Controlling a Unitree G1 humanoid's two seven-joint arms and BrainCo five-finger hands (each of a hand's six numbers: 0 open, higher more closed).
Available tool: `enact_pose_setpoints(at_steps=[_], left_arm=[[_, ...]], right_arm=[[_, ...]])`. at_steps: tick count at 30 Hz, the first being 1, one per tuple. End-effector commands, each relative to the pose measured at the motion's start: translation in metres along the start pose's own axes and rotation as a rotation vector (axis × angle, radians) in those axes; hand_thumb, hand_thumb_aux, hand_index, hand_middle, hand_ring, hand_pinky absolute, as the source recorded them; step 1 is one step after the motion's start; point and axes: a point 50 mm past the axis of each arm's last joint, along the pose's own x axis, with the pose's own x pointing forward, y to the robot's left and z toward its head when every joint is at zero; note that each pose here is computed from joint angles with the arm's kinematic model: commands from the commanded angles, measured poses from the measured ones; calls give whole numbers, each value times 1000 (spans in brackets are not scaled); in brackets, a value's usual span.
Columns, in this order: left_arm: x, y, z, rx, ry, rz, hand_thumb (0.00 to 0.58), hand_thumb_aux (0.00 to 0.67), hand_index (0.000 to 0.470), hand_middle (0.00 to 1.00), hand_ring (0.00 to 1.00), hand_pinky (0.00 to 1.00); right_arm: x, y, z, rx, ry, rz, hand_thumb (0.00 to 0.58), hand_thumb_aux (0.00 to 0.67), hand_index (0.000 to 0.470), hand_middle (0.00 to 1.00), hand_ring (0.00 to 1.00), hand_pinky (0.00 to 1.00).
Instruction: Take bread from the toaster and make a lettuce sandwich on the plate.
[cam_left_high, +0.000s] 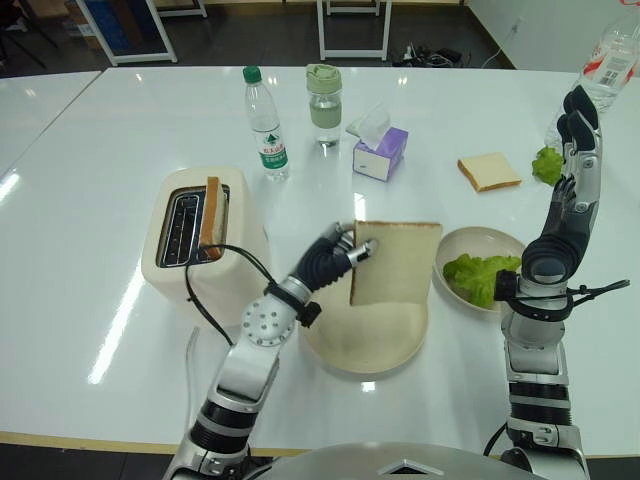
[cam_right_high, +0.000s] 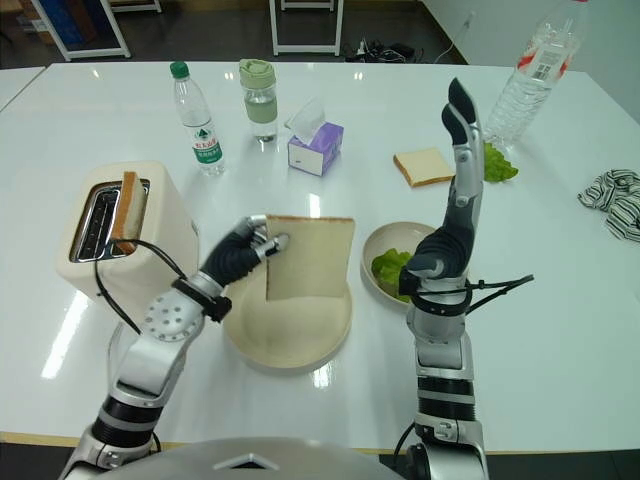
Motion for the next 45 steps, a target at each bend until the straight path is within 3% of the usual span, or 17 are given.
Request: enact_pose_setpoints(at_steps=[1,7,12,13,14,15,22,31,34,38,41,45], left_arm=[[-13,-8,-22,37,112,-60,580,670,470,1000,1000,1000],[-37,11,-33,154,170,-10,580,670,470,1000,1000,1000],[-36,14,-25,321,104,21,580,670,470,1000,1000,1000],[-35,12,-24,367,85,25,524,462,324,1000,1000,1000],[-33,11,-23,401,69,31,0,0,0,549,549,549],[-32,10,-22,434,47,41,0,0,0,4,4,4],[-33,10,-5,490,-114,88,0,0,0,0,0,0],[-30,36,25,503,-294,349,0,0,0,0,0,0],[-34,37,49,421,-481,474,0,0,0,0,0,0],[-46,44,79,314,-712,631,0,0,0,0,0,0],[-51,48,84,275,-747,660,0,0,0,0,0,0],[-52,48,80,268,-729,662,0,0,0,0,0,0]], right_arm=[[1,-2,2,-15,-4,6,0,0,0,0,0,0],[0,-3,3,-16,3,7,0,0,0,0,0,0],[0,-2,4,-14,4,10,0,0,0,0,0,0],[-1,-3,4,-14,4,10,0,0,0,0,0,0],[-1,-3,5,-14,4,10,0,0,0,0,0,0],[-1,-4,5,-15,3,11,0,0,0,0,0,0],[-1,-2,5,-1,-1,20,0,0,0,0,0,0],[-3,-12,-2,-99,5,61,0,0,0,0,0,0],[-15,-42,-30,-389,81,255,0,0,0,0,0,0],[-47,-93,-73,-880,177,739,0,0,0,0,0,0],[-61,-118,-90,-1093,175,1018,0,0,0,0,0,0],[-73,-119,-103,-1181,126,1225,0,0,0,0,0,0]])
